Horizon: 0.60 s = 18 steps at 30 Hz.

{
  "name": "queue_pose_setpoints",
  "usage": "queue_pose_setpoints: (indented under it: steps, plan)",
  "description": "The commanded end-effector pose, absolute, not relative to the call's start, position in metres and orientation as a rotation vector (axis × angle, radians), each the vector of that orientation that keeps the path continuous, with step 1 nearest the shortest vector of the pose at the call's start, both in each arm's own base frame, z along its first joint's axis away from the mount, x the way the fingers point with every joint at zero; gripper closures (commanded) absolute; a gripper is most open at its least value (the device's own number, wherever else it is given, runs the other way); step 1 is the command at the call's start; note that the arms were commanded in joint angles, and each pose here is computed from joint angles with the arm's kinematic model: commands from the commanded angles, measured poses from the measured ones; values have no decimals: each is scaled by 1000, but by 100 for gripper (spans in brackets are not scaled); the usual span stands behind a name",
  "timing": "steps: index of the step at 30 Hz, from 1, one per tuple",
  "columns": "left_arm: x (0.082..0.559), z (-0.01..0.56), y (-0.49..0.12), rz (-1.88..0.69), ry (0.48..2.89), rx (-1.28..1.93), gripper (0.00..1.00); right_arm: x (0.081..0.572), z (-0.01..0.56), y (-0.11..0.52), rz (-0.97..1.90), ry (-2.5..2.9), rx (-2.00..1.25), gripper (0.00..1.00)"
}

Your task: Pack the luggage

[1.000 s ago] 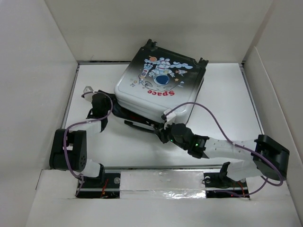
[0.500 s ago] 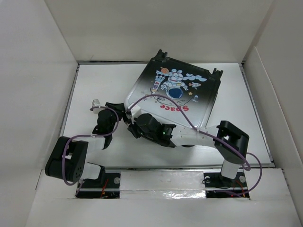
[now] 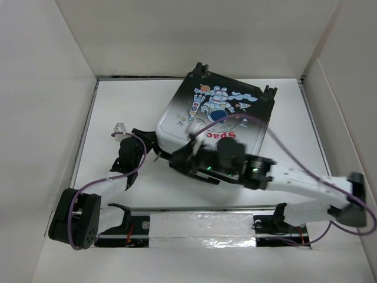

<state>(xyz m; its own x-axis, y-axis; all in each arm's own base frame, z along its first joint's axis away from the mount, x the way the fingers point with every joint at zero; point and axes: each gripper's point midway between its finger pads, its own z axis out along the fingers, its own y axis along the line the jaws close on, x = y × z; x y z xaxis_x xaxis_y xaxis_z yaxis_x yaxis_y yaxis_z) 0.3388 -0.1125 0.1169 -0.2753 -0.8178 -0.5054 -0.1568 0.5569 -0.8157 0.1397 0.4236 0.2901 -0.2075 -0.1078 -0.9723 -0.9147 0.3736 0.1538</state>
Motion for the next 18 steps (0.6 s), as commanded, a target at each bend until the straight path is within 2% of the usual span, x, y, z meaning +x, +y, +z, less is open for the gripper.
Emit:
queue_pose_setpoints:
  steps: [1, 2, 3, 4, 5, 8, 11, 15, 17, 18]
  plan:
    - [335, 125, -133, -836, 1818, -692, 64, 241, 323, 305, 656, 1654, -533, 85]
    - [335, 127, -134, -840, 1816, -687, 64, 258, 336, 262, 597, 1639, -401, 100]
    - [335, 128, -135, -848, 1810, -682, 64, 277, 333, 228, 531, 1653, -299, 100]
    - [334, 127, -135, -852, 1811, -681, 64, 313, 329, 161, 392, 1670, -92, 100]
    - [334, 127, -135, -850, 1812, -678, 64, 322, 308, 124, 309, 1715, 12, 100]
    - [332, 125, -134, -844, 1811, -671, 64, 333, 285, 11, 112, 1676, 318, 100]
    - [328, 124, -138, -873, 1821, -644, 64, 335, 263, -49, 67, 1664, 475, 100]
    - [324, 125, -142, -895, 1816, -612, 64, 343, 211, -60, 149, 1760, 484, 100]
    - [321, 122, -143, -904, 1821, -599, 65, 356, 187, -48, 208, 1837, 417, 100]
    - [319, 124, -146, -913, 1815, -579, 65, 361, 179, -21, 316, 1879, 334, 100]
